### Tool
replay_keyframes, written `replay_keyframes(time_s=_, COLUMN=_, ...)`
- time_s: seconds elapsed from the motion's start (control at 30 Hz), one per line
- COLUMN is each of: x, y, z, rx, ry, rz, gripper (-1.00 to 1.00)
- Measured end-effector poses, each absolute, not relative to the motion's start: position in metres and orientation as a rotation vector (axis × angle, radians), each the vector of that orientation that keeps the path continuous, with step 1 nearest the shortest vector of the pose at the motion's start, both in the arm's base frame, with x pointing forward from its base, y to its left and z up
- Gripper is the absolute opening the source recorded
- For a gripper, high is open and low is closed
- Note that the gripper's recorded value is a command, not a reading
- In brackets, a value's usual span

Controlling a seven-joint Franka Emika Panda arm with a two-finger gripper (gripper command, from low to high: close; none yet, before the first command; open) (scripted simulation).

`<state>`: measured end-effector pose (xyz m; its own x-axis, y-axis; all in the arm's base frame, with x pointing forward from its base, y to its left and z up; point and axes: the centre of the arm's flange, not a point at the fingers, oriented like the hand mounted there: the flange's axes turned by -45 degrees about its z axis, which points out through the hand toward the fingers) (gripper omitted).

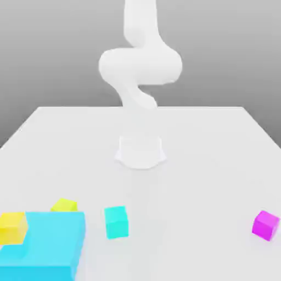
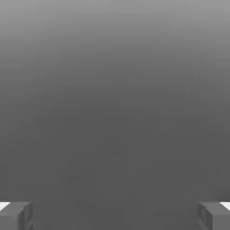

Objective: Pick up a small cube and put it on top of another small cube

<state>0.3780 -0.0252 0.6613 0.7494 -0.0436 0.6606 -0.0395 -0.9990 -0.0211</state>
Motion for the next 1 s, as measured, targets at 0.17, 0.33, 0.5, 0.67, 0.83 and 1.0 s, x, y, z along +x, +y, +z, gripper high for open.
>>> replay_keyframes(time_s=0.17, x=0.422, y=-0.084, z=0.538, rx=-3.015, ry=0.190, rz=-0.839, gripper=0.00)
replay_keyframes(time_s=0.33, x=0.422, y=-0.135, z=0.412, rx=-3.068, ry=0.317, rz=-0.569, gripper=0.00)
replay_keyframes(time_s=0.5, x=0.384, y=-0.176, z=0.296, rx=-3.092, ry=0.447, rz=-0.294, gripper=0.00)
replay_keyframes(time_s=0.67, x=0.317, y=-0.203, z=0.203, rx=-3.087, ry=0.584, rz=-0.039, gripper=0.00)
replay_keyframes(time_s=0.83, x=0.311, y=-0.203, z=0.155, rx=-3.094, ry=0.578, rz=-0.004, gripper=0.00)
replay_keyframes(time_s=1.0, x=0.309, y=-0.201, z=0.130, rx=-3.090, ry=0.581, rz=0.000, gripper=-1.00)
